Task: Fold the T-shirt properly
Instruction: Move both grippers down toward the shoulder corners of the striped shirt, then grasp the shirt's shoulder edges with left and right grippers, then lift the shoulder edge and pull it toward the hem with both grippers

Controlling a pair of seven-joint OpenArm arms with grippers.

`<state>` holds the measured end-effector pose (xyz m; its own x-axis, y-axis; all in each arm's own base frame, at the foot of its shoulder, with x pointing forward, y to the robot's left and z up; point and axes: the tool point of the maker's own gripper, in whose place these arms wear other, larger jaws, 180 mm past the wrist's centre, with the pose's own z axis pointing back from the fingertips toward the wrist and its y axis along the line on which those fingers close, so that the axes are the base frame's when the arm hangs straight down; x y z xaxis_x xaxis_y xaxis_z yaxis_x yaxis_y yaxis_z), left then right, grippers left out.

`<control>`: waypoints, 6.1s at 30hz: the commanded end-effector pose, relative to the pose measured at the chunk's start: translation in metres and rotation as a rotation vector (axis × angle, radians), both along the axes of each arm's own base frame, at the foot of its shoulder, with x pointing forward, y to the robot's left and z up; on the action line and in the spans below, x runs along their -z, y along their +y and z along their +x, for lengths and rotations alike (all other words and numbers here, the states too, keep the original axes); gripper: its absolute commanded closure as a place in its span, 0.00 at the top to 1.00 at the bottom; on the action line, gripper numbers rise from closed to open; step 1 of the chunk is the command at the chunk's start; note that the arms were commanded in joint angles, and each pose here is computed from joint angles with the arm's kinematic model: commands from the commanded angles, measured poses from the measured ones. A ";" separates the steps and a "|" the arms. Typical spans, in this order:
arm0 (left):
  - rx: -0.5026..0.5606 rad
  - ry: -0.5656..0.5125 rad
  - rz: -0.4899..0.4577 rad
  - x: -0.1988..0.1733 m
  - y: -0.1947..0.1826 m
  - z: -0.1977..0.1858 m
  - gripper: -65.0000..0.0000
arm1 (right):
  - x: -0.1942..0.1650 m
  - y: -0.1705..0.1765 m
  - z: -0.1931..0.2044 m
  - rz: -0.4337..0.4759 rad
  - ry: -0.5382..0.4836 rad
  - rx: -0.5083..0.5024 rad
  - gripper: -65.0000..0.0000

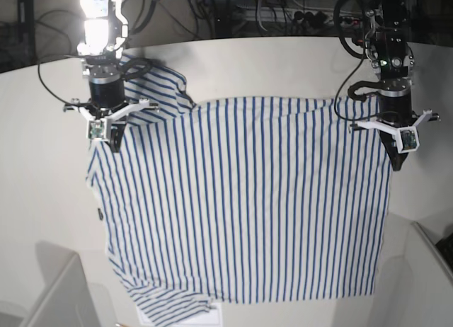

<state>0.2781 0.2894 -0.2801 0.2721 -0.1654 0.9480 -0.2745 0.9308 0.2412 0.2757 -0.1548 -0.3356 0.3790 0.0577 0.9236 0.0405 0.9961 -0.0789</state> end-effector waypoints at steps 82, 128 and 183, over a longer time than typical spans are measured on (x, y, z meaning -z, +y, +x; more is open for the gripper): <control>0.040 0.297 -0.592 0.107 0.092 -0.110 0.62 | 0.134 -0.020 -0.112 0.825 0.658 -0.012 0.00; 0.039 0.369 -0.770 0.150 0.050 -0.098 0.00 | 0.103 -0.038 -0.097 0.707 0.583 -0.042 0.00; 0.068 0.275 -0.459 0.059 0.045 -0.015 0.00 | -0.025 -0.014 0.047 0.843 0.234 -0.179 0.00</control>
